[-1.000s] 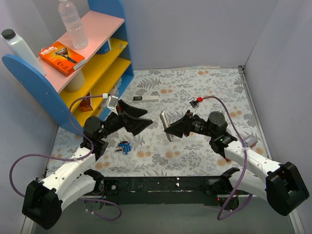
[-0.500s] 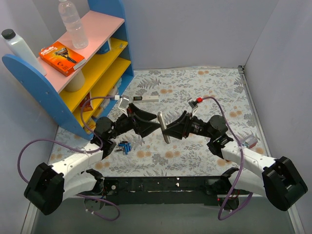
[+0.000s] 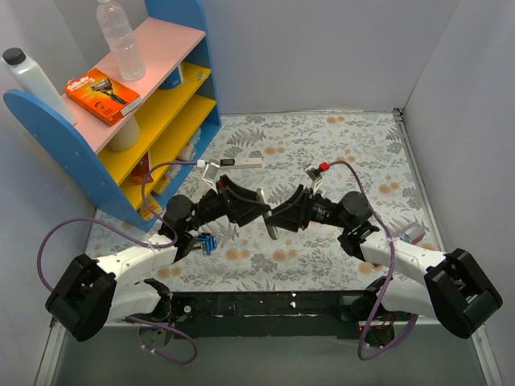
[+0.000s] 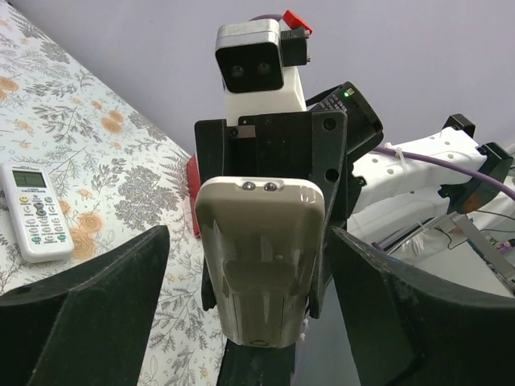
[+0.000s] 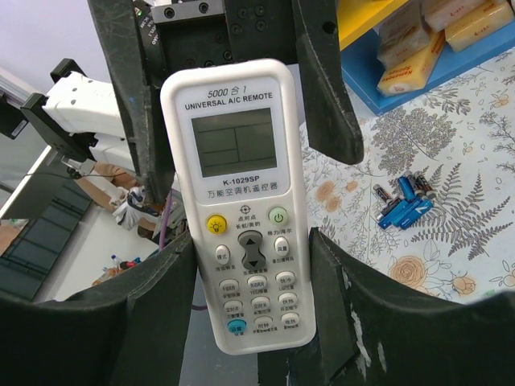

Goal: Load the batteries into the remote control

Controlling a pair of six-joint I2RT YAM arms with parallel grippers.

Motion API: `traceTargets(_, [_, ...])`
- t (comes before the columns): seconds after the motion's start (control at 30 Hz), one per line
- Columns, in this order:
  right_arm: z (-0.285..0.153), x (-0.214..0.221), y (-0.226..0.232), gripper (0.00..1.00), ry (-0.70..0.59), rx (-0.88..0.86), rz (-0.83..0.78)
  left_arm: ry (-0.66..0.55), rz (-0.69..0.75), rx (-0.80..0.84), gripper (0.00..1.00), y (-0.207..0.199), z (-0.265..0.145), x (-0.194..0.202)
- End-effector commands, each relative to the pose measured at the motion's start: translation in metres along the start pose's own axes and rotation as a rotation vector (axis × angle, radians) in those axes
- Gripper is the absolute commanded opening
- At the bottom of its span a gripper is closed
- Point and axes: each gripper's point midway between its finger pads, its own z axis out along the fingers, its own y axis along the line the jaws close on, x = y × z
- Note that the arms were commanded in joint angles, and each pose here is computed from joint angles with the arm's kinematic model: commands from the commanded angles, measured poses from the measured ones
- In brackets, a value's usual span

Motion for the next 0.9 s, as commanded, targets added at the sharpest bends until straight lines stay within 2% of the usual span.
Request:
traceTargets(0.0, [0.001,-0.003,0.014,0.01,-0.017,-0.067,-0.049,-0.041,0.001,0.021,0.72,-0.006,0.0,-0.006])
traceTargets(0.13, [0.001,0.0,0.011,0.01,-0.015,-0.059,-0.043,-0.055,-0.017,-0.013,0.43,-0.001,-0.002,-0.006])
traceTargets(0.17, [0.001,0.002,0.01,0.01,-0.011,-0.059,-0.04,-0.059,-0.019,-0.023,0.3,0.001,-0.003,-0.006])
traceTargets(0.23, [0.001,0.003,0.008,0.01,-0.01,-0.053,-0.042,-0.067,-0.022,-0.043,0.18,0.003,-0.005,-0.006])
traceTargets(0.27, [0.001,0.004,0.008,0.07,-0.008,-0.053,-0.045,-0.071,-0.024,-0.052,0.1,0.004,-0.006,-0.007])
traceTargets(0.33, [0.001,0.004,0.005,0.19,-0.014,-0.042,-0.059,-0.093,-0.039,-0.107,0.03,0.013,-0.007,-0.011])
traceTargets(0.37, [0.001,0.005,0.002,0.36,-0.009,-0.027,-0.056,-0.109,-0.045,-0.136,0.0,0.015,-0.008,-0.015])
traceTargets(0.4, [0.001,0.005,0.0,0.43,-0.013,-0.014,-0.064,-0.108,-0.071,-0.222,0.0,0.031,-0.01,-0.012])
traceTargets(0.47, [0.001,0.002,-0.002,0.6,-0.02,0.003,-0.121,-0.133,-0.078,-0.274,0.0,0.035,-0.012,-0.021])
traceTargets(0.5, [0.001,0.005,-0.013,0.64,-0.01,0.057,-0.112,-0.117,-0.103,-0.34,0.0,0.046,-0.016,-0.015])
traceTargets(0.57, [0.001,0.002,-0.017,0.71,-0.012,0.096,-0.195,-0.155,-0.11,-0.424,0.0,0.055,-0.017,-0.026])
traceTargets(0.63, [-0.002,0.0,-0.024,0.74,-0.025,0.164,-0.234,-0.143,-0.134,-0.546,0.0,0.074,-0.026,-0.022])
traceTargets(0.87, [0.0,-0.003,-0.037,0.78,-0.038,0.303,-0.415,-0.125,-0.146,-0.629,0.0,0.084,-0.029,-0.022])
